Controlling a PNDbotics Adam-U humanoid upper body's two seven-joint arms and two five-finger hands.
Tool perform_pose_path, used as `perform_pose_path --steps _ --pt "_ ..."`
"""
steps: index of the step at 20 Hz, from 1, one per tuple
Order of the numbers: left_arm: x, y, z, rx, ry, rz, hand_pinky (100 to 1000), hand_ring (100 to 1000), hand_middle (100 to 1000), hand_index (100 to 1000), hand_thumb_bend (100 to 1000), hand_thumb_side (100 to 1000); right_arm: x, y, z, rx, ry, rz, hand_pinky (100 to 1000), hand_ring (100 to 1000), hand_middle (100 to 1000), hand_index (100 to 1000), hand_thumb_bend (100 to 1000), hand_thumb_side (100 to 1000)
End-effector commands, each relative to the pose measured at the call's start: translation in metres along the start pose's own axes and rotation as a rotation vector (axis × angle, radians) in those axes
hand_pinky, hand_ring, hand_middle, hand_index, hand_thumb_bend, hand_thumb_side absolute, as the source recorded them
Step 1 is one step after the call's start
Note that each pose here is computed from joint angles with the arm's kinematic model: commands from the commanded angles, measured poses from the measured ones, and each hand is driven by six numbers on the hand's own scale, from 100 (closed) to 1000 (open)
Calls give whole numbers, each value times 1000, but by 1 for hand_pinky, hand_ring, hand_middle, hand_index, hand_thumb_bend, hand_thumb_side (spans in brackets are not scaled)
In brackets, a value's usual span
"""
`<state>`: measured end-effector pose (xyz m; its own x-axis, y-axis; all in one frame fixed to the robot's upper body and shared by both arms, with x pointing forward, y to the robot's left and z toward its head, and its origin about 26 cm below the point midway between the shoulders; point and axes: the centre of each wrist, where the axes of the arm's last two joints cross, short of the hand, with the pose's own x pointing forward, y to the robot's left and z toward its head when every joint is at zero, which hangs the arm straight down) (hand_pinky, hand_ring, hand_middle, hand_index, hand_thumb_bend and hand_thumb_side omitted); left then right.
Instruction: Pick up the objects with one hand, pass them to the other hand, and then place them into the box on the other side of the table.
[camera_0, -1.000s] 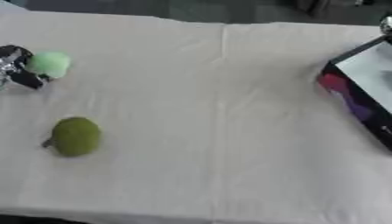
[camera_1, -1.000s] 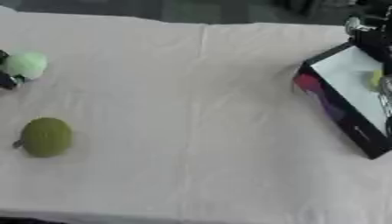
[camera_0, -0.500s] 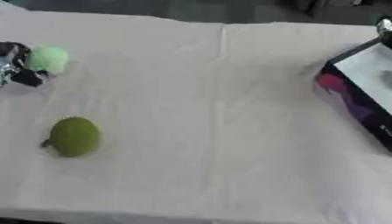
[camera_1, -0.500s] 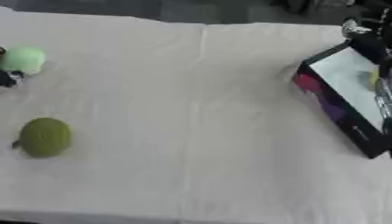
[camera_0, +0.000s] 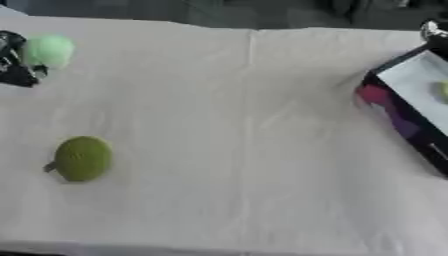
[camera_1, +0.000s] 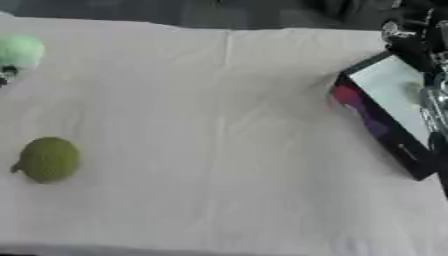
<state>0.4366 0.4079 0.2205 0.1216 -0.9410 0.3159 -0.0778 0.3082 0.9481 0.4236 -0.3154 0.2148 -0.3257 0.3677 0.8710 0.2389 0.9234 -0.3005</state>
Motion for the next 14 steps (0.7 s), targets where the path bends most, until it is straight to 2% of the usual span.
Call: perform_pose_path --steps 1,7,10,14 --pt "11 28 9 69 -73 1 690 544 493 485 100 100 18 -6 -6 -9 -60 7 1000 894 817 871 100 276" --pt "37 12 24 108 -256 73 693 514 469 488 100 100 42 7 -9 24 -144 -7 1000 902 829 881 100 250" --pt "50 8 34 117 -307 121 697 499 452 490 100 100 52 13 -10 45 -173 -13 1000 916 840 890 100 249" --pt "70 -6 48 113 -381 204 696 492 449 492 100 100 76 30 -11 109 -245 -27 1000 928 857 901 100 247"
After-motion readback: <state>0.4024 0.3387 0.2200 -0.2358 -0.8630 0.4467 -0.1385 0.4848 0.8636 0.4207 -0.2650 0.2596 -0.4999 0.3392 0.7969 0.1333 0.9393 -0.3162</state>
